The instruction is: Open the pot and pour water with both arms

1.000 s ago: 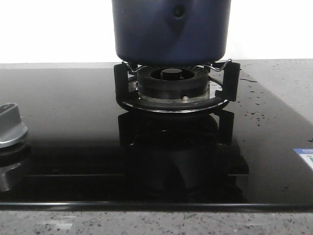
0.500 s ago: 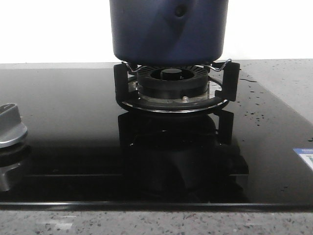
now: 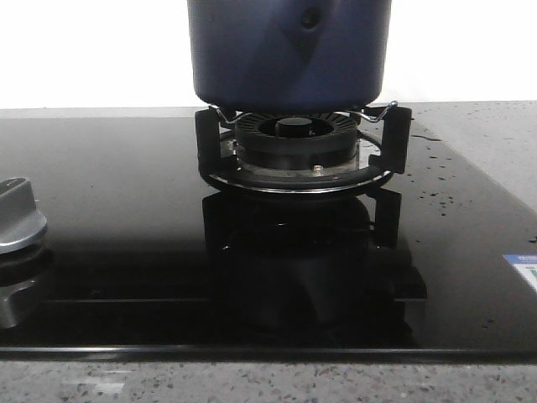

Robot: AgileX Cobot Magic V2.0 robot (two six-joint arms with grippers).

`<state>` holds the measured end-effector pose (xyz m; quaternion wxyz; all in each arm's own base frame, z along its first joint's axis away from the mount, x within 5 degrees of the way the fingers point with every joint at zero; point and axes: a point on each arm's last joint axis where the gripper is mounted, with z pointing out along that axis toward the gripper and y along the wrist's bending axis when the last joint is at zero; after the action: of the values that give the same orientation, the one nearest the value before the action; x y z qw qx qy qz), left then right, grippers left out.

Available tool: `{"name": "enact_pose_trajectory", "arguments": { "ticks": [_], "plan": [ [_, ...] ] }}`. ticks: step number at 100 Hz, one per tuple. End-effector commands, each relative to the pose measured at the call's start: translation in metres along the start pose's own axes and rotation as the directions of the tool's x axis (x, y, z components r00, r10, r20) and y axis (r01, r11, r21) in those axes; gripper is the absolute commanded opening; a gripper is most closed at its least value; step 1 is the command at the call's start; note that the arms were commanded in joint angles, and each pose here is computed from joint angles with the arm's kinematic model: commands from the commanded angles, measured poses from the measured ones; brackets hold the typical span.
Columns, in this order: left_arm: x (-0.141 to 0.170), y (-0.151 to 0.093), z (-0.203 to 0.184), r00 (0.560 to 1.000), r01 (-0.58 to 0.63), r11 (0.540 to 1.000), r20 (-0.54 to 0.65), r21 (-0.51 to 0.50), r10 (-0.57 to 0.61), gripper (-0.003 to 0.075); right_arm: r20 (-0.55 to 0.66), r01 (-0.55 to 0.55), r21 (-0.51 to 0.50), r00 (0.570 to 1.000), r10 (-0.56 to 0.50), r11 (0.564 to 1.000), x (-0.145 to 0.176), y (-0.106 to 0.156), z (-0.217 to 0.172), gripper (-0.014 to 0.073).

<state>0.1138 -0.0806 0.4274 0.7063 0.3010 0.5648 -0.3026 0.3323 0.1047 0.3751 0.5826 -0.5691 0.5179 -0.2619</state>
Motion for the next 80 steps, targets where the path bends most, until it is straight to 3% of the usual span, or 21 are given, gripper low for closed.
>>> {"name": "enact_pose_trajectory", "arguments": {
  "ticks": [1,42,80],
  "plan": [
    [-0.015,-0.001,-0.002,0.996,0.043,0.999,0.074,-0.004,-0.042,0.0263,0.000,0.032,0.103,0.999,-0.033,0.994,-0.008,-0.030,-0.015,0.0240],
    [-0.015,-0.001,-0.002,0.997,0.041,0.999,0.073,-0.004,-0.041,0.0263,-0.034,0.110,0.154,0.994,-0.106,0.982,-0.010,-0.044,-0.017,0.0240],
    [-0.015,-0.001,-0.002,0.997,0.041,0.999,0.073,-0.004,-0.041,0.0263,-0.037,0.256,0.144,0.967,-0.253,0.956,-0.012,-0.044,-0.016,0.0240]
  ]
}}
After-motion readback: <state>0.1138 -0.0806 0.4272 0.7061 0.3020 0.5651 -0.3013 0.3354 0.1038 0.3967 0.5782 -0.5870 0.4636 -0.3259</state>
